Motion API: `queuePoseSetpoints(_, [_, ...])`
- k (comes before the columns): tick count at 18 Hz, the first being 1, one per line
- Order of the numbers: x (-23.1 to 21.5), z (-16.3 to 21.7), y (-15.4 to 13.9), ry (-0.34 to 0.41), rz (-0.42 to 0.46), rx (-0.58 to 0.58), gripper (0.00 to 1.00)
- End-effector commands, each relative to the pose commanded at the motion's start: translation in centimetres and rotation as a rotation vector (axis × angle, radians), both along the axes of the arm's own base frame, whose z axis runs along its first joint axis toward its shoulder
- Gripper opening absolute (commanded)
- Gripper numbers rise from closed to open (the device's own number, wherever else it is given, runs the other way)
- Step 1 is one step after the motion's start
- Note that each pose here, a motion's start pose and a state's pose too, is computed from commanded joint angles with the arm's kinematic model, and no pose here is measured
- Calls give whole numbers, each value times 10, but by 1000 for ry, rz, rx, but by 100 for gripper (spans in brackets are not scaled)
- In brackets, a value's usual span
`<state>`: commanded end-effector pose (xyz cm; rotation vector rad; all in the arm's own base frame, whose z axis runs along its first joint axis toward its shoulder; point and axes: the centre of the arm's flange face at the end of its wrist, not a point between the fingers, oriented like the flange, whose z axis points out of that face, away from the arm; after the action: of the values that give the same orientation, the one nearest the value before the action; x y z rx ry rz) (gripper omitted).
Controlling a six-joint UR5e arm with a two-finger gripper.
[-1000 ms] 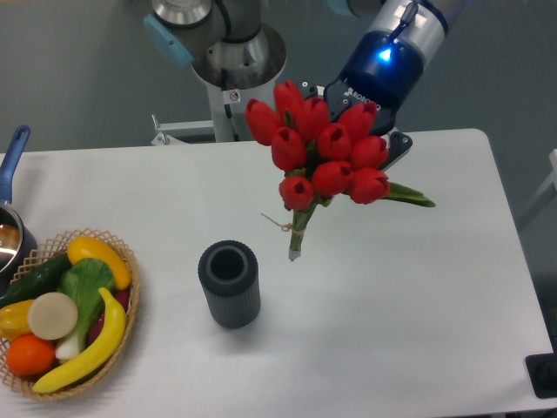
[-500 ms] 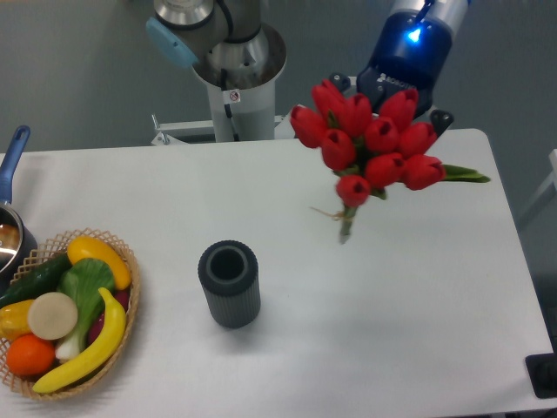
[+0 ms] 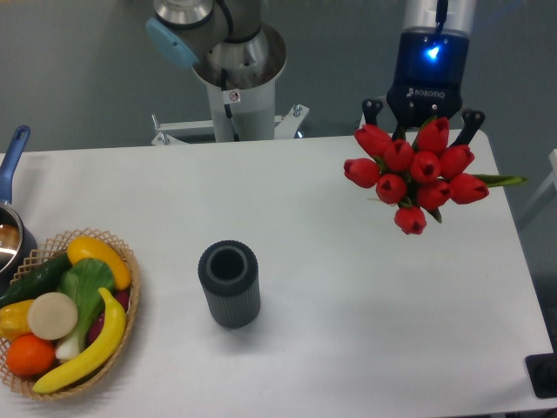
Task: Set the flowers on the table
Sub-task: 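Carry the red tulip bouquet in the gripper away from the black vase, then lower the held tulips down onto the table surface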
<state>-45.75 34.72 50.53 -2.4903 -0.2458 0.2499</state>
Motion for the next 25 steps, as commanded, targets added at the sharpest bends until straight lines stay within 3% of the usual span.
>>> queuePoseSetpoints(10, [-13, -89, -14, -9, -39, -293, 48])
queuePoseSetpoints(21, [-30, -175, 15, 12, -114, -668, 48])
queuePoseSetpoints(25, [-42, -199, 21, -17, -128, -688, 48])
